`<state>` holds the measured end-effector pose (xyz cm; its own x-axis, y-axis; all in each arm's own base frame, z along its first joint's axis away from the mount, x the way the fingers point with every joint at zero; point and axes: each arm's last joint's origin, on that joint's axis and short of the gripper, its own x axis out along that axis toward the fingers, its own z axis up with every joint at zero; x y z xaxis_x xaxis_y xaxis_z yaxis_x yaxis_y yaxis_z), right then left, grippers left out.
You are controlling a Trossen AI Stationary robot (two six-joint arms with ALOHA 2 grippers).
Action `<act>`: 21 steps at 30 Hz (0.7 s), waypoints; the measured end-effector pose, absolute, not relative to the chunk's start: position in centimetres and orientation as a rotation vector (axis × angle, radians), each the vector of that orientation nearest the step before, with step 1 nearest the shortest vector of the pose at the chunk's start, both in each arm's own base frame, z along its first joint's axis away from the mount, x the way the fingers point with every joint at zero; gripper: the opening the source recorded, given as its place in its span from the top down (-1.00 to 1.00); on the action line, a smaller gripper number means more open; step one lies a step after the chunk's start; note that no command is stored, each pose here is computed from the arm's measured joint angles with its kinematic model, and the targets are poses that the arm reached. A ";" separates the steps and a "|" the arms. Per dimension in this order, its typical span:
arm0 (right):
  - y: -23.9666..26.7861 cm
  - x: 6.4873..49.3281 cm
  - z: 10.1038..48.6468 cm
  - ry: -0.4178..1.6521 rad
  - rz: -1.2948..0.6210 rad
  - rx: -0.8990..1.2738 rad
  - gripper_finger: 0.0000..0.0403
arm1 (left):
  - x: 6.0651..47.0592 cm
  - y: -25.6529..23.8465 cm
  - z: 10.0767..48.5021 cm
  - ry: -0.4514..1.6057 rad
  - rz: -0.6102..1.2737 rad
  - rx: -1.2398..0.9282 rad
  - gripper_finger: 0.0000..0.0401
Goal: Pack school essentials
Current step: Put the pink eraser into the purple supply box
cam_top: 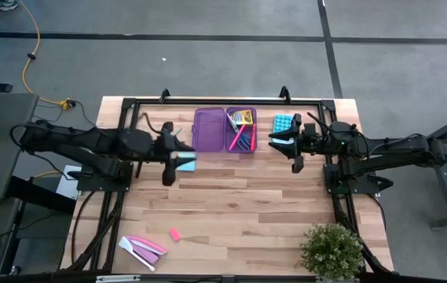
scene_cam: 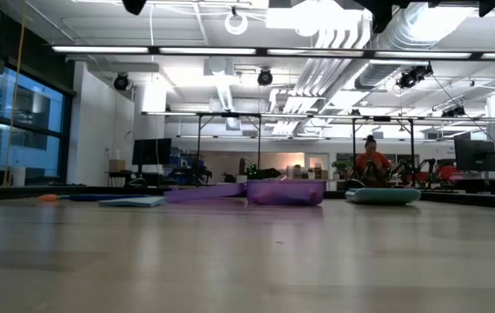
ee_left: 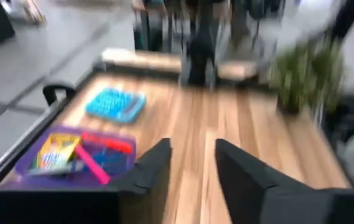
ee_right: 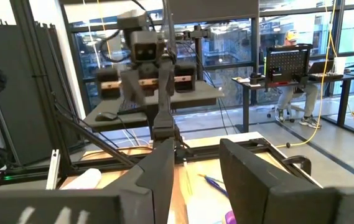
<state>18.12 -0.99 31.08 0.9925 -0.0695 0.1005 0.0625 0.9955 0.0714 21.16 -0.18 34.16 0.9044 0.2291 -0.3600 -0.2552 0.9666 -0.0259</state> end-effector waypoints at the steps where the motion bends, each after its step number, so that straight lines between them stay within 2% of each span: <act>1: -1.0 18.1 31.1 -0.104 -0.066 0.068 0.42 | 21.4 -0.4 34.4 0.419 0.242 -0.056 0.32; 5: -1.0 18.1 31.1 -0.102 -0.067 0.043 0.57 | 22.3 -1.3 35.9 0.547 0.208 -0.019 0.10; 10: -1.0 18.1 31.0 -0.094 -0.062 0.034 0.95 | 23.0 -3.1 37.4 0.642 0.139 0.022 0.00; 14: -0.9 18.1 31.0 -0.093 -0.051 0.040 0.93 | 23.3 -4.9 36.8 0.793 0.050 0.027 -0.01; 21: -0.9 18.1 31.0 -0.092 -0.041 0.041 0.99 | 24.6 -9.5 32.1 1.120 -0.117 0.121 -0.01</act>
<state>18.14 -0.91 30.99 0.9949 -0.0433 0.0909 0.0395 0.9983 0.0428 24.60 -9.48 32.06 0.4307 -0.0327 -0.9019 0.1539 0.9874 0.0377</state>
